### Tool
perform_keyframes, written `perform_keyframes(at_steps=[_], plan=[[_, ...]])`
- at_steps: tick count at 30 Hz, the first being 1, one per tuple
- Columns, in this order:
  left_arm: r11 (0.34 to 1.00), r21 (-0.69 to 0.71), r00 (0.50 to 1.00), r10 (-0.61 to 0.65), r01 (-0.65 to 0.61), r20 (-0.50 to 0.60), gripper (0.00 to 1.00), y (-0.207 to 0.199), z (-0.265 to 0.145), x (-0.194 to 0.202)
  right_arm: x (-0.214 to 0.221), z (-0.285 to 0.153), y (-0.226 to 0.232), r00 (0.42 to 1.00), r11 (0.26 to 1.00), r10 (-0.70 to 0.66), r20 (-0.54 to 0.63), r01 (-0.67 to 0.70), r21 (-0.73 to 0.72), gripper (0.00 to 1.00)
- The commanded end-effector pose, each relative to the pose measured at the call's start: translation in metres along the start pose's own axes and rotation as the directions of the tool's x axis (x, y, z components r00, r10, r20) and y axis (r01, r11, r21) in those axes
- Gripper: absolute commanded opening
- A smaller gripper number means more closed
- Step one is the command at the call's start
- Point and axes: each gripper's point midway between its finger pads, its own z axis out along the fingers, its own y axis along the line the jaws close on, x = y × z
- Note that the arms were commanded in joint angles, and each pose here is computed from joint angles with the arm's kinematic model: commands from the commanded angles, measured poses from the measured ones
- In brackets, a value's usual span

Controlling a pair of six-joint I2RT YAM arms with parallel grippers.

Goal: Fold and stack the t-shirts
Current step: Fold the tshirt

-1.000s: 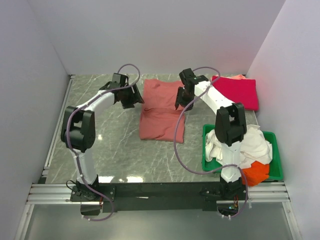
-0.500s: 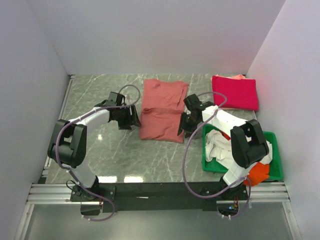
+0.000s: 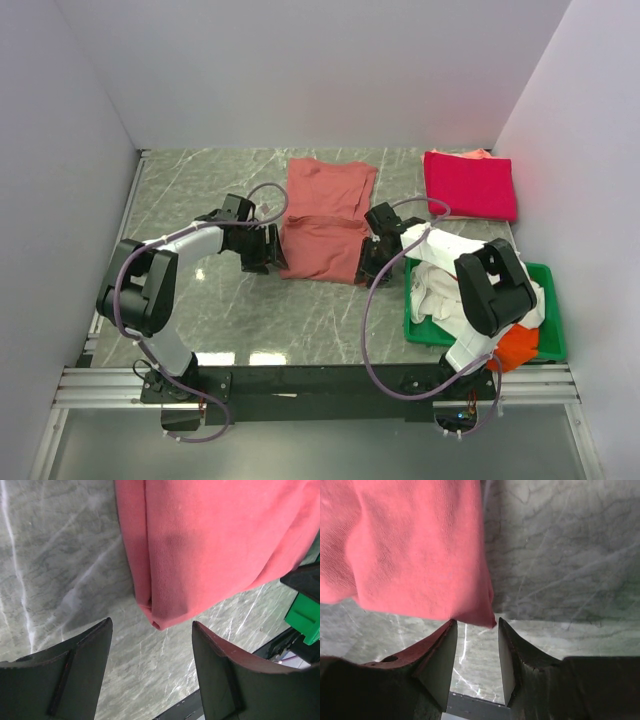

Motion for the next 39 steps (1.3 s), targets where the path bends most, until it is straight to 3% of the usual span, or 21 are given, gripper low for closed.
perform_keyframes(at_steps=[1,7,15,27,30,34,35,39], plan=[[0.998,0.050,0.999,0.046,-0.047,0.003,0.70,-0.009,-0.001,-0.001,-0.015,0.004,0.004,0.998,1.000,0.001,0.057,0.000,-0.002,0.45],[0.998,0.053,0.999,0.035,-0.034,-0.015,0.70,-0.005,0.007,0.001,-0.016,0.012,-0.002,0.998,1.000,-0.012,0.061,0.011,0.022,0.42],[0.999,0.049,0.999,0.020,-0.018,-0.038,0.66,0.000,0.018,0.003,-0.017,0.018,-0.005,0.998,0.999,-0.010,0.054,0.008,0.039,0.31],[0.999,0.049,0.993,0.003,0.002,-0.119,0.48,0.006,0.032,0.014,-0.019,0.017,-0.007,0.999,0.998,-0.004,0.054,0.000,0.065,0.27],[0.999,0.052,0.989,0.006,0.002,-0.146,0.34,0.008,0.034,0.019,-0.020,0.016,-0.005,0.998,0.998,-0.004,0.056,0.000,0.065,0.25],[0.999,0.035,0.983,0.002,0.005,-0.186,0.04,0.014,0.035,0.028,-0.024,0.012,-0.006,0.998,0.997,-0.010,0.064,0.005,0.078,0.16],[1.000,0.007,0.983,0.000,0.001,-0.183,0.00,0.019,0.034,0.027,-0.023,0.010,-0.007,0.998,0.996,-0.013,0.060,0.007,0.090,0.09],[0.997,-0.066,0.991,0.027,-0.036,-0.133,0.00,0.025,0.022,0.016,-0.027,0.000,-0.015,0.996,0.989,-0.048,0.077,0.037,0.140,0.03]])
